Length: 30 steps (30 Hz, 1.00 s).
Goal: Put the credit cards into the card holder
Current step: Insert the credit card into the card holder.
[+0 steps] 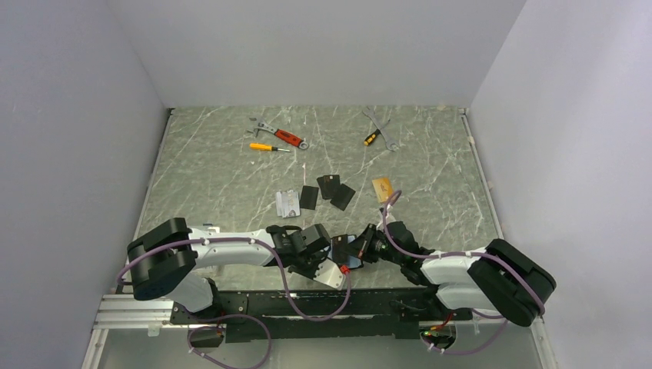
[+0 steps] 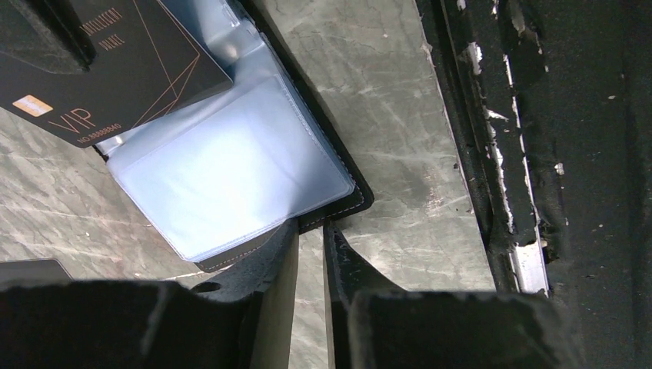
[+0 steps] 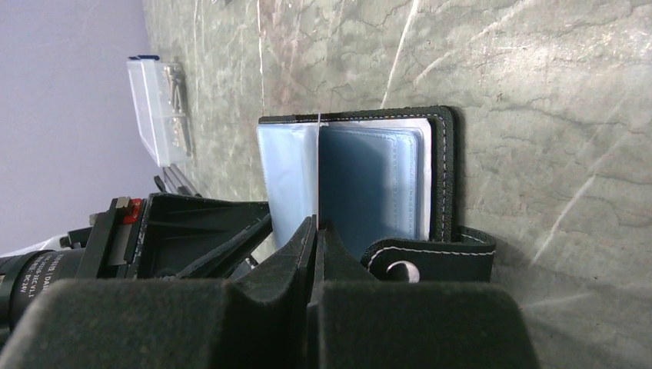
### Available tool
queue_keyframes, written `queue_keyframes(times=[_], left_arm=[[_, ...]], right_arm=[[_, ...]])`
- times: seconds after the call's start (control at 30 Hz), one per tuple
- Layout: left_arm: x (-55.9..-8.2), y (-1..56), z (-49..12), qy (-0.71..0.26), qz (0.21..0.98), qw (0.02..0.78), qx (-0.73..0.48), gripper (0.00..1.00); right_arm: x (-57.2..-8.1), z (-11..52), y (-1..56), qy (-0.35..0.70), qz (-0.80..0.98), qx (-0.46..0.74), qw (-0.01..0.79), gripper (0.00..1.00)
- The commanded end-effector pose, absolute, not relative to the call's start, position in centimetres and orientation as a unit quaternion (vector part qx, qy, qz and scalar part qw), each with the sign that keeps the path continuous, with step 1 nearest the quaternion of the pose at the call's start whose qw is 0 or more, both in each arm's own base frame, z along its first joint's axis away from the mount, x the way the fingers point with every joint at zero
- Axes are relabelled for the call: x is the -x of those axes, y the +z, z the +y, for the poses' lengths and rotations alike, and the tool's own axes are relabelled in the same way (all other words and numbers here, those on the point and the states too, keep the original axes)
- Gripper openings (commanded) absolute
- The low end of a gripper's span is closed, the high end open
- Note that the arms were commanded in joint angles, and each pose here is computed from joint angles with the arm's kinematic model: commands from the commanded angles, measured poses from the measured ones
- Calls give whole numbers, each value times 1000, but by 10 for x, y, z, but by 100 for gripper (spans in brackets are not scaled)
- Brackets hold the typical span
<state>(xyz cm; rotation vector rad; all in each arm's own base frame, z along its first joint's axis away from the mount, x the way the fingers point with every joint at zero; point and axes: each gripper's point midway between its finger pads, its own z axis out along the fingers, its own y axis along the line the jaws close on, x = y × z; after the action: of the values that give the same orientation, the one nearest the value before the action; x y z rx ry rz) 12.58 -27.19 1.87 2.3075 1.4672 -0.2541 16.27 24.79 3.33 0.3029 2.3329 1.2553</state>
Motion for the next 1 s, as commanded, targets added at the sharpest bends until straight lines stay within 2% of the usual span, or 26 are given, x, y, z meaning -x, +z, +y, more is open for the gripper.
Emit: queue_keyframes(times=[0.0, 0.43, 0.97], left_arm=[[-120, 16, -279, -101, 525, 189, -824, 21], [-118, 14, -278, -99, 524, 185, -826, 15], [-118, 16, -278, -100, 526, 182, -825, 11]], right_arm=[[-161, 255, 40, 480, 838, -102, 237, 0], [-159, 251, 43, 484, 834, -108, 243, 0], [-148, 261, 24, 483, 847, -93, 200, 0]])
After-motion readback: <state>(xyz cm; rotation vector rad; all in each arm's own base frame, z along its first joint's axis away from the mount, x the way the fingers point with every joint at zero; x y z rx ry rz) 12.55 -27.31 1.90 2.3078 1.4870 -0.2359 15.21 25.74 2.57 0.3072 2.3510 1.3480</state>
